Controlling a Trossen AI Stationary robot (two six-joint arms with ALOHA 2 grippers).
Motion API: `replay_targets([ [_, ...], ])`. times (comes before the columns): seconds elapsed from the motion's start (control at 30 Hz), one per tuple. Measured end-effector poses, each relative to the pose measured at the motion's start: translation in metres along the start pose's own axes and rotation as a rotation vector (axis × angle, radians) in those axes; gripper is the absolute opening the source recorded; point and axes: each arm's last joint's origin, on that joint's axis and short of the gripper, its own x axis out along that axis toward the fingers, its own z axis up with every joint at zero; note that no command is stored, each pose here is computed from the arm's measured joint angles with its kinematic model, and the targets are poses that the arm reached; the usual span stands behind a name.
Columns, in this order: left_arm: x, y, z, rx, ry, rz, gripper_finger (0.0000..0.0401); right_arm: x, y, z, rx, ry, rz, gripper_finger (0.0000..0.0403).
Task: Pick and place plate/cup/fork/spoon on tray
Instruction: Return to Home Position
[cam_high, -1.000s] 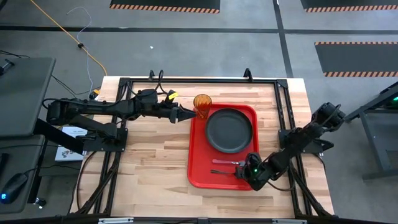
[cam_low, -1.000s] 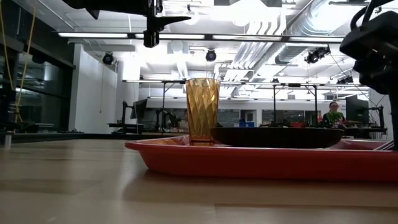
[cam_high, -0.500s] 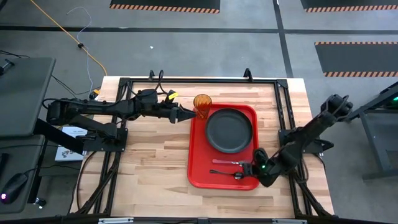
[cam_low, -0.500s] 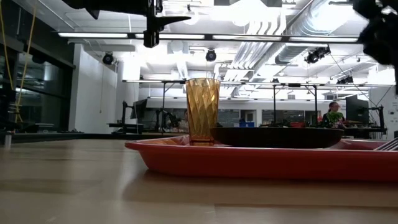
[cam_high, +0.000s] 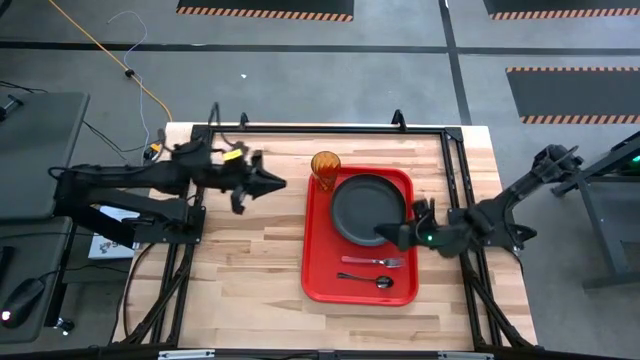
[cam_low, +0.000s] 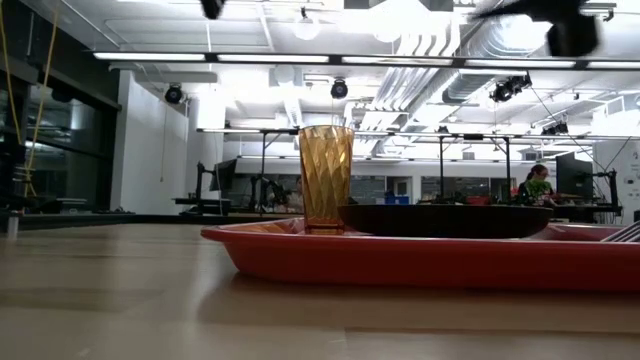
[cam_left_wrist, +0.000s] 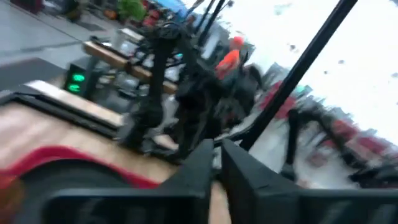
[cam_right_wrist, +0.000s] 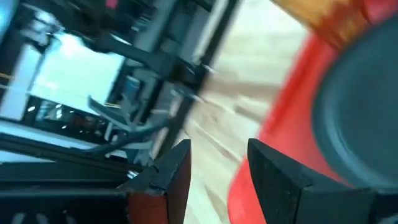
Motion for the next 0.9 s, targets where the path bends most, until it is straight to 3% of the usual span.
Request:
replay_targets([
  [0.23,-0.040,-0.024,0.008,0.160,-0.029,-0.021,0.0003,0.001,0.019,0.030,-0.146,-0.133,0.135,0.0149],
  [0.47,-0.064,-0.032,0.009,0.239,-0.059,-0.057,0.0001,-0.003,0.023,0.049,-0.226,-0.217,0.164,0.0149],
  [0.9,-0.098,-0.021,-0.018,0.187,-0.141,-0.096,0.0000,-0.007,0.026,0.056,-0.258,-0.250,0.183,0.0149],
])
